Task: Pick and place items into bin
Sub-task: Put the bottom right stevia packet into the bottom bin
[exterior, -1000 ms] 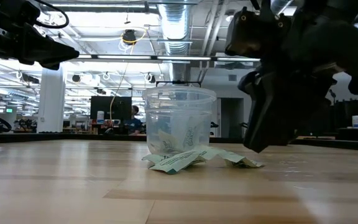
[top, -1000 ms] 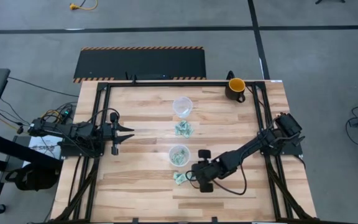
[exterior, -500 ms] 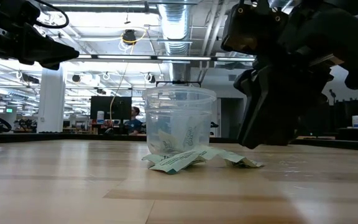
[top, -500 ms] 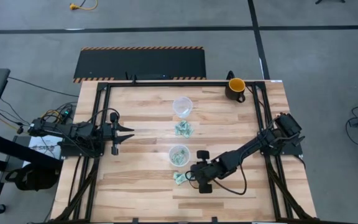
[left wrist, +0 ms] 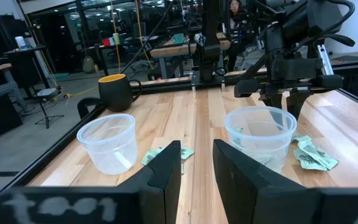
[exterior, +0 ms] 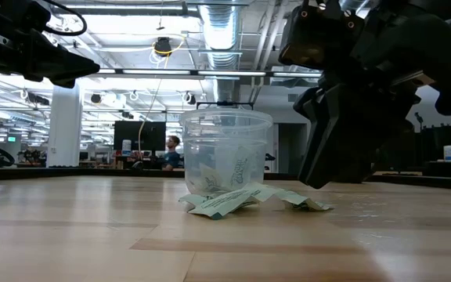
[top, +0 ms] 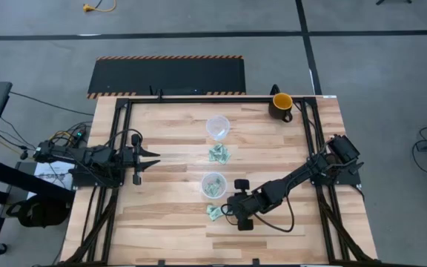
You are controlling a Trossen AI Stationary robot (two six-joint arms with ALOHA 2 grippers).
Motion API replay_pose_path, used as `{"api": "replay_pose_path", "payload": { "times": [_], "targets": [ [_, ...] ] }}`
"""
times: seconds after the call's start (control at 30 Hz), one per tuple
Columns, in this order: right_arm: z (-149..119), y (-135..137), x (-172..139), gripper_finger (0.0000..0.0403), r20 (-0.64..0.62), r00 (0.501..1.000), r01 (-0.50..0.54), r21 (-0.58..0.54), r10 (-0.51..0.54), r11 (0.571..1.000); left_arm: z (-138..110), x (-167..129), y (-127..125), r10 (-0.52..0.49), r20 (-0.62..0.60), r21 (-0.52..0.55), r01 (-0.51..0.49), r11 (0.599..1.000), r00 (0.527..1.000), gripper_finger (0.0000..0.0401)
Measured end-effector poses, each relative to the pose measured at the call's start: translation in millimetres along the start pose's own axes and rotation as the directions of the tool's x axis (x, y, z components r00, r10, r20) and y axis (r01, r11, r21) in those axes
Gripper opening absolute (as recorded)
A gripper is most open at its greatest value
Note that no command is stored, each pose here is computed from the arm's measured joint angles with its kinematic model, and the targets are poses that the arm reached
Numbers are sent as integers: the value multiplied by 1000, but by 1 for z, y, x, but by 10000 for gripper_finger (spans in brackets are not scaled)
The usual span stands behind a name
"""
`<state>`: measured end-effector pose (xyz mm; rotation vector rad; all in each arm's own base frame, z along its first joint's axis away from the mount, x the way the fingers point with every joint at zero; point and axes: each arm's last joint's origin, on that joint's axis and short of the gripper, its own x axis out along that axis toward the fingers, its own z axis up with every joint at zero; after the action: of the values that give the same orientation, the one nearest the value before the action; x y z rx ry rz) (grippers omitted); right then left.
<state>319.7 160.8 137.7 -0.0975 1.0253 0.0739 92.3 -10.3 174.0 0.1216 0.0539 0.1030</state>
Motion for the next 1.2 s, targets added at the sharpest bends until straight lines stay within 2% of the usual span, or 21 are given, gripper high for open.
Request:
{"api": "replay_pose_path", "payload": {
  "times": [0.47, 0.83, 0.93, 1.1, 1.2],
  "targets": [
    [-16, -12, 11, 81, -12, 1000, -6, -4, 6, 1000, 0, 0, 0, 0, 0, 0, 0, 1000, 1000, 84],
    [-15, -17, 15, 79, -13, 999, -50, 1, 50, 999, 0, 0, 0, 0, 0, 0, 0, 1000, 1000, 84],
    [-16, -19, 19, 64, -25, 997, -67, 7, 67, 998, 0, 0, 0, 0, 0, 0, 0, 1000, 1000, 84],
    [-18, -21, 30, 10, -46, 995, -90, 29, 92, 995, 0, 0, 0, 0, 0, 0, 0, 1000, 1000, 84],
    [-17, -24, 31, 10, -48, 994, -94, 62, 97, 994, 0, 0, 0, 0, 0, 0, 0, 1000, 1000, 84]
  ]
}}
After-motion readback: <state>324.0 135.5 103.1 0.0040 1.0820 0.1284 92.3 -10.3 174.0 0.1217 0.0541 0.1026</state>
